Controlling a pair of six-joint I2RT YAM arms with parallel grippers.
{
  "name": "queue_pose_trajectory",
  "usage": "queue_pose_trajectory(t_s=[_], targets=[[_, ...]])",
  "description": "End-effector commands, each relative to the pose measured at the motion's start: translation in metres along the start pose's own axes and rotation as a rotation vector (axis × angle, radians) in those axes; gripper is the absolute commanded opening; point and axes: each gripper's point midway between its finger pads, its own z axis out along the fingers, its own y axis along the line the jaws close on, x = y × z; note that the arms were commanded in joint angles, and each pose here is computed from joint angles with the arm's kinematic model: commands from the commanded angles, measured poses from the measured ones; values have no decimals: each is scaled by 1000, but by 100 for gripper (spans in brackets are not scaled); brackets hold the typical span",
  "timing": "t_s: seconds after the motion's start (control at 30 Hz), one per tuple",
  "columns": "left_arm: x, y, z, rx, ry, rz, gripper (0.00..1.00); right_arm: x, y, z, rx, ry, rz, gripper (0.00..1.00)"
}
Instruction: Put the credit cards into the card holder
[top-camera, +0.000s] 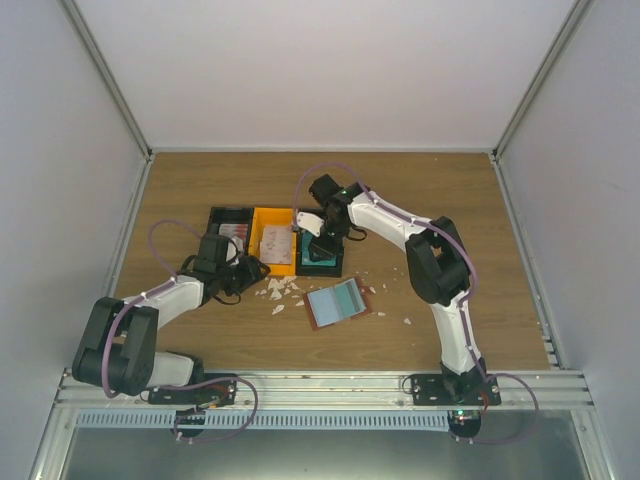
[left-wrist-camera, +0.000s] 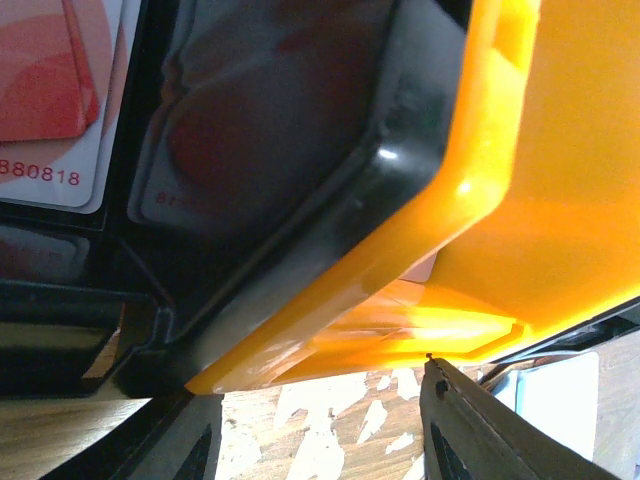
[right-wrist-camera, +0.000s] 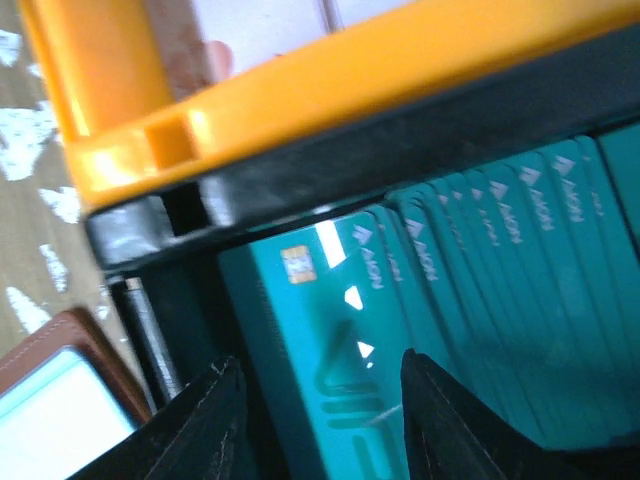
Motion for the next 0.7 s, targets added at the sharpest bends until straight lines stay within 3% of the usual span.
queue_pose_trajectory(t_s=[0.0,0.13,0.53,0.67], targets=[[-20,-15,-2,45,-60,44,56,5,-23,1,128,31,4,46],[-20,-15,-1,43,-57,43,56,8,-26,11,157,66,-20,51],[-22,-15,2,40,-52,41,54,15,-1,34,42,124,-45,50],[-23,-16,3,39,-50,44,53,9,12,27,-4,96,-53,44]])
